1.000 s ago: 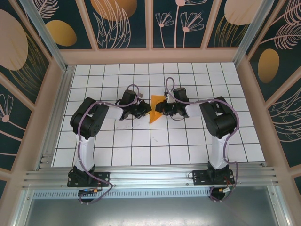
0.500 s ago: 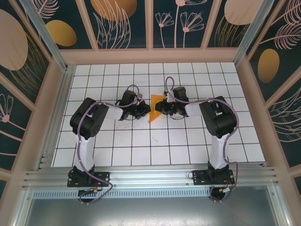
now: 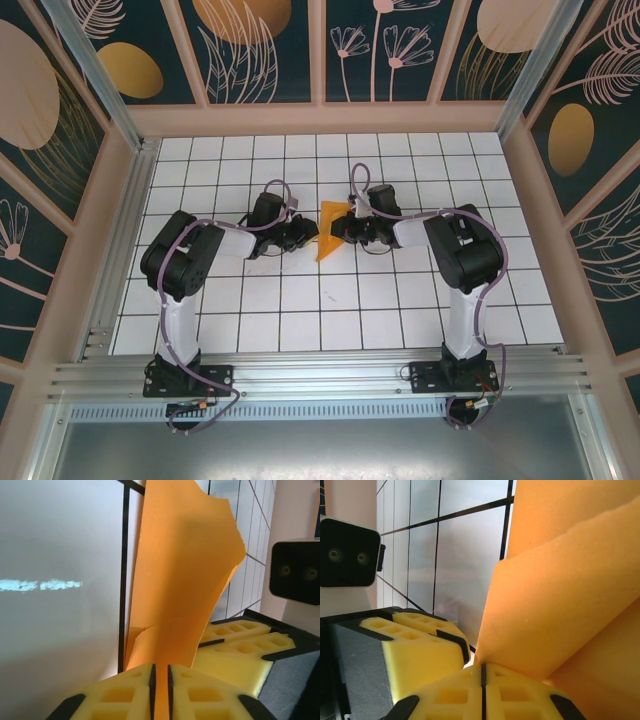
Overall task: Fold a paper plane with a square sheet of paper (pick it up from the middle)
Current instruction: Fourth fold the wing at the center of the table.
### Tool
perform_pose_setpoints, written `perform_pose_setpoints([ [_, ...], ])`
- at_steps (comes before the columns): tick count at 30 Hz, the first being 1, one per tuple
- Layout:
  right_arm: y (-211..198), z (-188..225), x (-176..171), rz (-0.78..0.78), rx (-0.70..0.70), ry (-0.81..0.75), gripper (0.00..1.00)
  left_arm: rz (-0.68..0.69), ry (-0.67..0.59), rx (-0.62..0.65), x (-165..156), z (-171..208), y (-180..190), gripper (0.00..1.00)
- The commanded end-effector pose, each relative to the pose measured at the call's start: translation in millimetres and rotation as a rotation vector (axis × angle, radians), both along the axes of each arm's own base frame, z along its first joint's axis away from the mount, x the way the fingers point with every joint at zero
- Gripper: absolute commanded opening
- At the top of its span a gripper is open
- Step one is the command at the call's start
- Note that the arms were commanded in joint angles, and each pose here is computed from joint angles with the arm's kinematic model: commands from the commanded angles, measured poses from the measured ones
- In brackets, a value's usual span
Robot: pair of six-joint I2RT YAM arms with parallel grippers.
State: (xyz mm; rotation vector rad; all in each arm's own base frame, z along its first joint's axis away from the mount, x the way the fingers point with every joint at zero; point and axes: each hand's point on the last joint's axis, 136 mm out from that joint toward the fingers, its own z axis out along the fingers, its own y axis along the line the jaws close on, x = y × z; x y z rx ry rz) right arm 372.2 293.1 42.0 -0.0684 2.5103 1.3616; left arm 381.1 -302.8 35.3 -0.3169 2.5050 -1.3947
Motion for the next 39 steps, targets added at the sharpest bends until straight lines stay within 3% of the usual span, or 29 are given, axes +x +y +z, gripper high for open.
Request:
perform_pose_setpoints([
  [1,0.1,-6.1,1.8,0.012,-0.028,-0.01,0.09,-0.028,-0.09,-0.038,13.3,24.0,-7.4,0.21],
  [6,-0.1,-8.4,1.7,0.013,-0.037,-0.007,0.02,-0.049,-0.117,-0.012,23.5,23.9,-12.3,0.27],
  [14,-1.0,-8.5,3.5,0.007,-0.047,-0.008,0.02,-0.08,-0.105,0.026,27.3,11.1,-15.4,0.27],
  [21,-1.2,-7.0,4.7,0.002,-0.05,-0.008,0.02,-0.125,-0.095,0.094,8.2,5.3,-5.0,0.21],
  [32,-0.2,-8.9,5.0,0.005,-0.061,0.002,0.02,-0.179,-0.073,0.075,-24.7,13.3,-7.8,0.25],
  [39,0.7,-9.5,4.5,0.007,-0.066,0.005,0.03,-0.185,-0.055,0.152,-31.9,1.5,-10.9,0.25],
])
